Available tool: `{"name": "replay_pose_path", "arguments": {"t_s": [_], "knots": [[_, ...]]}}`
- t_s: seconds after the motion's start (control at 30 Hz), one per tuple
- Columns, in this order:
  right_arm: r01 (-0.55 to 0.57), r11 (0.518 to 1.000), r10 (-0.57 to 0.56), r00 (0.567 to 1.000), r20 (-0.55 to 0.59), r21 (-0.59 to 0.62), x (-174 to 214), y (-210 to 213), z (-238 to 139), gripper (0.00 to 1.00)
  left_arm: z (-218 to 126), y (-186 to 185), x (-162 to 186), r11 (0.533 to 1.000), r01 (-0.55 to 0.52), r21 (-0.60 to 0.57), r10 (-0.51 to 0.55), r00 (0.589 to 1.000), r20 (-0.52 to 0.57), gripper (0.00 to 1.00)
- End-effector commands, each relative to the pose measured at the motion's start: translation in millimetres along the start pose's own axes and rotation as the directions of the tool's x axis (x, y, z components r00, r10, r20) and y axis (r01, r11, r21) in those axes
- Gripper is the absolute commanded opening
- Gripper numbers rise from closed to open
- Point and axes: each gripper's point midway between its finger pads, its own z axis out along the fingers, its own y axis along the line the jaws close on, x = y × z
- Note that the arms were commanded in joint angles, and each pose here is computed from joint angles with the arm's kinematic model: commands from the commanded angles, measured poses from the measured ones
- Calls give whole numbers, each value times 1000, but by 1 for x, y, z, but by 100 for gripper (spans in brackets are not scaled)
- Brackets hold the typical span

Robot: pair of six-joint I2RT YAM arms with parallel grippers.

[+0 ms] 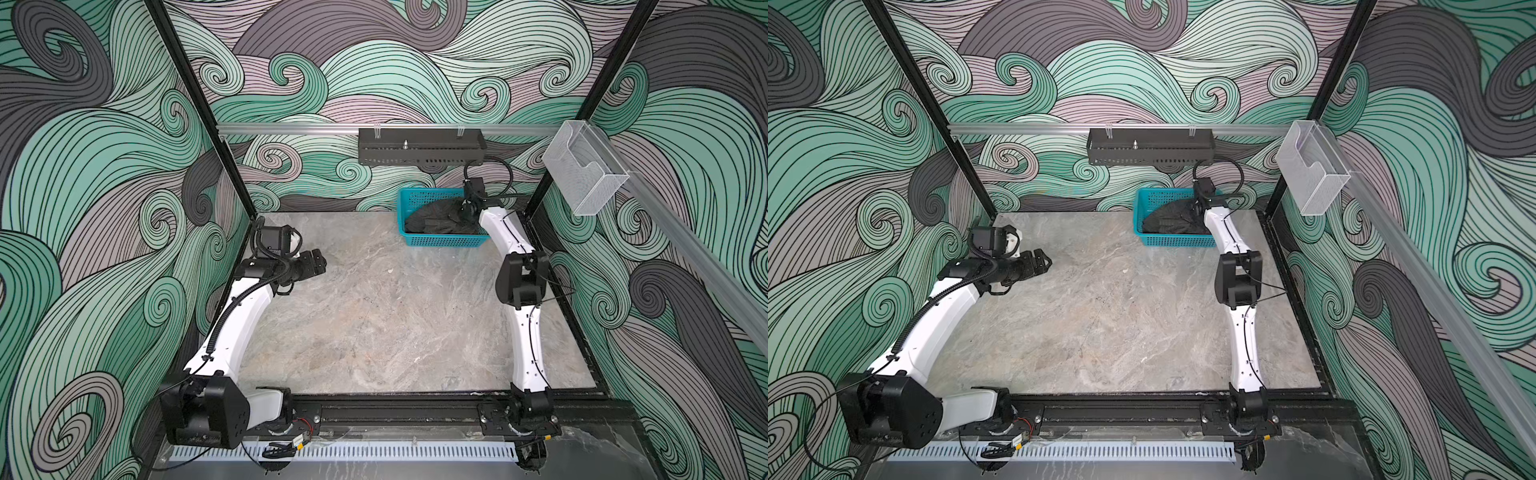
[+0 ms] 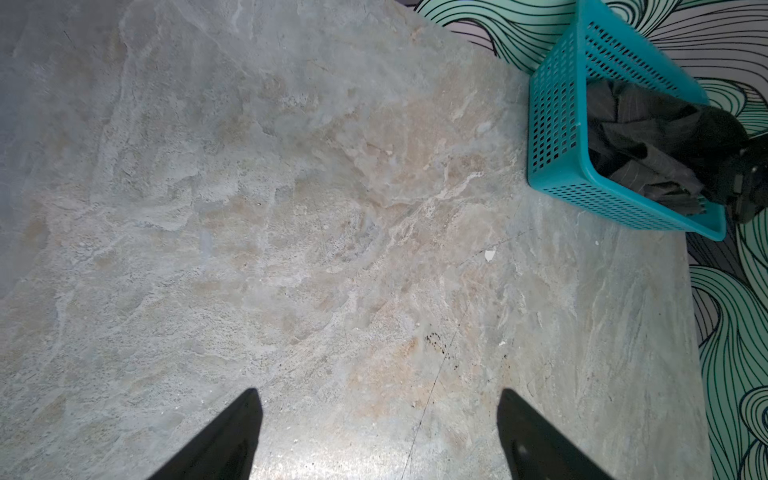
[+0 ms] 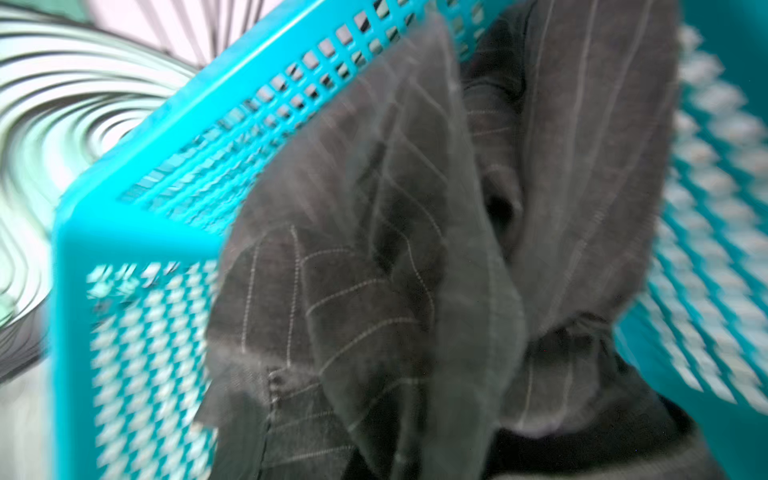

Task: Fold and stack the long sleeve shirts
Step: 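Lift the shirt from the basket with the right gripper and drop it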

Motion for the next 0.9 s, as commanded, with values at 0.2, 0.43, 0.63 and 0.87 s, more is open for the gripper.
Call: {"name": "replay_pose_path", "arguments": {"t_s": [0.2, 0.43, 0.63, 0.87], "knots": [[150, 968, -61, 916, 396, -199, -62, 54, -266, 0, -71, -12, -6, 999, -34, 33, 28, 986, 166, 91], [272, 903, -120, 903, 412, -333, -26, 85, -365, 0, -97, -12, 7, 999, -24, 46, 15, 981, 194, 91], [346, 803, -176, 916, 362, -485, 26, 121, -399, 0, -111, -10, 18, 999, -18, 49, 8, 979, 204, 91], [486, 558, -220, 868, 445, -672, 50, 190, -481, 0, -127, -11, 19, 999, -17, 51, 5, 973, 231, 91]]}}
